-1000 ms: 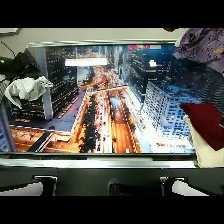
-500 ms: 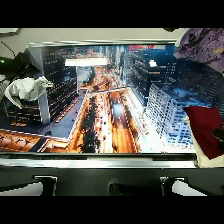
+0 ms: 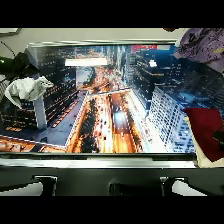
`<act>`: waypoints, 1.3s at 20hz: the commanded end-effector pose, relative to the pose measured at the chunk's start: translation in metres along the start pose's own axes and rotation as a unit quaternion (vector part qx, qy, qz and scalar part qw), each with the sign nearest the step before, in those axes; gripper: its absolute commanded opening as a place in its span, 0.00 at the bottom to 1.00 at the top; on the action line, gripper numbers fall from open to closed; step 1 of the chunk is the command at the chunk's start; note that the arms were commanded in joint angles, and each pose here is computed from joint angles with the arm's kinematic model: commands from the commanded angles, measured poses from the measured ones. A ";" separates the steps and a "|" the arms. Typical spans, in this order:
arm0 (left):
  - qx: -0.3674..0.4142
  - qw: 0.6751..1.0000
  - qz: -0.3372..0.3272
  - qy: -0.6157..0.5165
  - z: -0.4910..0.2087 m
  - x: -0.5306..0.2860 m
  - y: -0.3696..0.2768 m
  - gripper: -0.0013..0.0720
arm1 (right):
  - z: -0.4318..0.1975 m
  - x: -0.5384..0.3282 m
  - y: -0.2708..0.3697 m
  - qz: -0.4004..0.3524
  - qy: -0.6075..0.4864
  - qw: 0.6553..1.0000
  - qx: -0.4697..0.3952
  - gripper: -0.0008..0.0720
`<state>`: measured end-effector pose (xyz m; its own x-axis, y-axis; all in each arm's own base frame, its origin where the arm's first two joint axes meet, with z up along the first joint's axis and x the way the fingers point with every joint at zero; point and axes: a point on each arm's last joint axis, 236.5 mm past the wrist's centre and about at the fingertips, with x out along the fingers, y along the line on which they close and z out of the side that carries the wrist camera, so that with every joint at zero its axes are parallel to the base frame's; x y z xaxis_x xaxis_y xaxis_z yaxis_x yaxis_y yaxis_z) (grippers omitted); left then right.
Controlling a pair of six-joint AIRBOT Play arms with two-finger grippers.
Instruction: Fold the clothes and pants, and hang the long-sleeved shirts on hangers.
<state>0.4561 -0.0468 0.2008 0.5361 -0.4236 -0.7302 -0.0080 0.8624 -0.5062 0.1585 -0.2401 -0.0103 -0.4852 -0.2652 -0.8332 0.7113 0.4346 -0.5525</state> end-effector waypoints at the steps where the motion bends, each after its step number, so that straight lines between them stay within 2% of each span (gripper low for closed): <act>1: 0.000 1.000 0.000 -0.001 0.000 0.000 0.000 0.04 | -0.002 0.000 -0.003 -0.006 0.003 1.000 -0.001 0.06; 2: 0.000 1.000 0.000 -0.001 0.000 0.000 0.000 0.04 | -0.002 0.000 -0.003 -0.007 0.005 1.000 -0.001 0.07; 3: 0.000 1.000 0.000 -0.001 0.000 0.000 0.000 0.04 | -0.003 0.000 -0.004 -0.008 0.007 1.000 -0.002 0.19; 4: 0.000 1.000 0.000 0.000 0.000 0.000 0.000 0.04 | -0.005 0.000 -0.005 -0.009 0.010 1.000 -0.005 0.44; 5: 0.000 1.000 0.000 0.000 0.000 0.000 0.000 0.04 | -0.005 0.000 -0.005 -0.010 0.011 1.000 -0.009 0.57; 6: 0.000 1.000 0.000 0.000 0.000 0.000 0.000 0.04 | -0.006 0.000 -0.005 -0.010 0.012 1.000 -0.018 0.58; 10: 0.000 1.000 0.000 0.001 0.000 0.001 0.000 0.04 | -0.018 -0.002 -0.001 0.001 0.038 0.999 -0.038 0.57; 11: -0.001 1.000 0.000 0.002 0.000 0.002 0.001 0.04 | -0.022 -0.005 0.009 0.026 0.045 0.998 -0.046 0.50; 13: -0.001 1.000 0.005 0.011 -0.006 0.008 0.003 0.04 | -0.026 -0.022 0.043 0.116 0.045 0.990 -0.069 0.07; 16: 0.040 0.998 0.011 0.049 -0.029 0.029 0.002 0.04 | -0.044 -0.077 0.118 0.311 0.042 0.943 -0.109 0.06; 18: 0.064 0.995 0.033 0.073 -0.049 0.043 0.001 0.04 | -0.071 -0.123 0.164 0.391 0.019 0.902 -0.181 0.06; 22: 0.118 0.984 0.087 0.097 -0.094 0.058 0.005 0.04 | -0.163 -0.198 0.242 0.440 -0.082 0.820 -0.357 0.06; 26: 0.142 0.983 0.083 0.077 -0.127 0.050 -0.003 0.04 | -0.267 -0.237 0.290 0.444 -0.181 0.728 -0.490 0.06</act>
<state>0.3932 -0.1016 0.1150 0.3846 -0.3163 -0.8672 0.1328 0.9486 -0.2872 0.3409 0.0924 0.0198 0.1587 0.2980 -0.9413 0.1260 0.9395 0.3186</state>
